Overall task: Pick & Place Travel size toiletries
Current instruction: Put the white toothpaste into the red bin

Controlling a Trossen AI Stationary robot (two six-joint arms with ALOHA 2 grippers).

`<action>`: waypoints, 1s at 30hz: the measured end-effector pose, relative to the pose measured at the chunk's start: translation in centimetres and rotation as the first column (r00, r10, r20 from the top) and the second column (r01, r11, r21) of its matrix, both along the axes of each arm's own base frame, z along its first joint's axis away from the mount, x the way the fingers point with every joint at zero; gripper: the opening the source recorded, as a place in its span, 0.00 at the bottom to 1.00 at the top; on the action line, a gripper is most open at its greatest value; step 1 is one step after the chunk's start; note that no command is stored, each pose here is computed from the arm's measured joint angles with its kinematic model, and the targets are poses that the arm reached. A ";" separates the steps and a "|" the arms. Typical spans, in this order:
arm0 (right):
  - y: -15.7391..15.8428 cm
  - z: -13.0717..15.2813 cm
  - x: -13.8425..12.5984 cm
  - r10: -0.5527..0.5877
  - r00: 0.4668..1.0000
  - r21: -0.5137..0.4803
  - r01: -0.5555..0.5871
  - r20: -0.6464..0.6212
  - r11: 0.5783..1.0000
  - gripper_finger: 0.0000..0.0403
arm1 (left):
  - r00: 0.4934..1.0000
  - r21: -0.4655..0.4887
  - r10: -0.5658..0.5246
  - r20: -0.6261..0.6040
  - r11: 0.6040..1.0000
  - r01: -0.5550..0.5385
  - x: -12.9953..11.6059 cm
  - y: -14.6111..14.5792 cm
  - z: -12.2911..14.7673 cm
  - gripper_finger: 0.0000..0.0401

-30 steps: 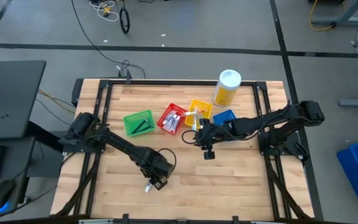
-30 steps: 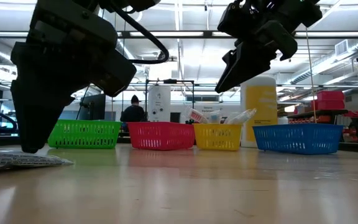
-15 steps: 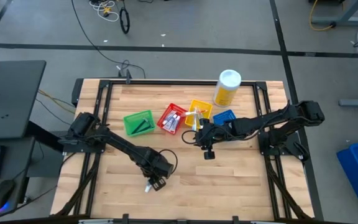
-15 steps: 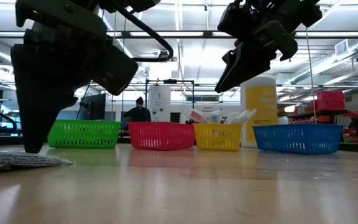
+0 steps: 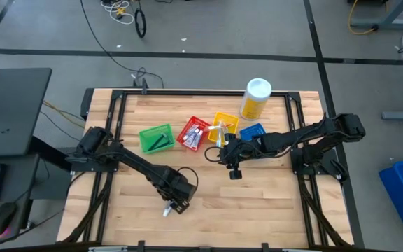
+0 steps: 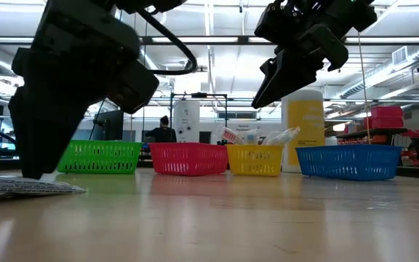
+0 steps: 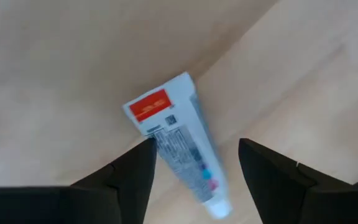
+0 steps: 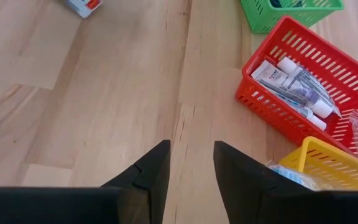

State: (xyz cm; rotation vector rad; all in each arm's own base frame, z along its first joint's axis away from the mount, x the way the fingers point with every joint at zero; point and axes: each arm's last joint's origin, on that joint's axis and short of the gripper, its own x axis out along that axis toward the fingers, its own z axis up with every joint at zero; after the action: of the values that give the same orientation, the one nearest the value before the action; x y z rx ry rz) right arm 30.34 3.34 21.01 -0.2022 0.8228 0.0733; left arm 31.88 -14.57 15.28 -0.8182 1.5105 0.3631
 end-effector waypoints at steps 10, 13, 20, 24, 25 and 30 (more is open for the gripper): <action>0.0 0.0 0.0 0.010 1.000 -0.009 -0.010 0.000 1.000 0.33 | 0.995 0.011 0.086 -0.045 0.996 -0.085 -0.5 -0.7 -0.1 0.61; 0.0 0.0 0.0 0.013 1.000 -0.012 -0.013 0.000 1.000 0.32 | 0.994 0.019 0.096 -0.043 0.995 -0.095 -0.5 -0.8 -0.1 0.61; 0.0 0.0 0.0 0.013 1.000 -0.012 -0.013 -0.001 1.000 0.32 | 0.998 0.049 0.057 -0.015 0.997 -0.056 -0.5 -0.7 -0.2 0.61; 0.0 0.0 0.0 0.013 1.000 -0.012 -0.013 0.000 1.000 0.32 | 0.999 0.100 0.036 0.016 0.994 -0.037 -0.4 -0.4 -0.2 0.60; 0.0 0.0 0.0 0.013 1.000 -0.012 -0.013 0.000 1.000 0.32 | 0.999 0.110 0.025 0.022 0.994 -0.027 -0.3 -0.4 -0.2 0.60; 0.0 0.0 0.0 0.013 1.000 -0.012 -0.013 0.000 1.000 0.32 | 1.000 0.143 0.005 0.025 0.990 -0.008 -0.9 0.0 -1.1 0.60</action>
State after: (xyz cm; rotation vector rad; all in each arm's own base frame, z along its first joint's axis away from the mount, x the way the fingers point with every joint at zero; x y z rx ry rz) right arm 30.34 3.34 21.01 -0.2192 0.8224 0.0809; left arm 30.95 -14.59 14.18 -0.7117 1.4419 0.4592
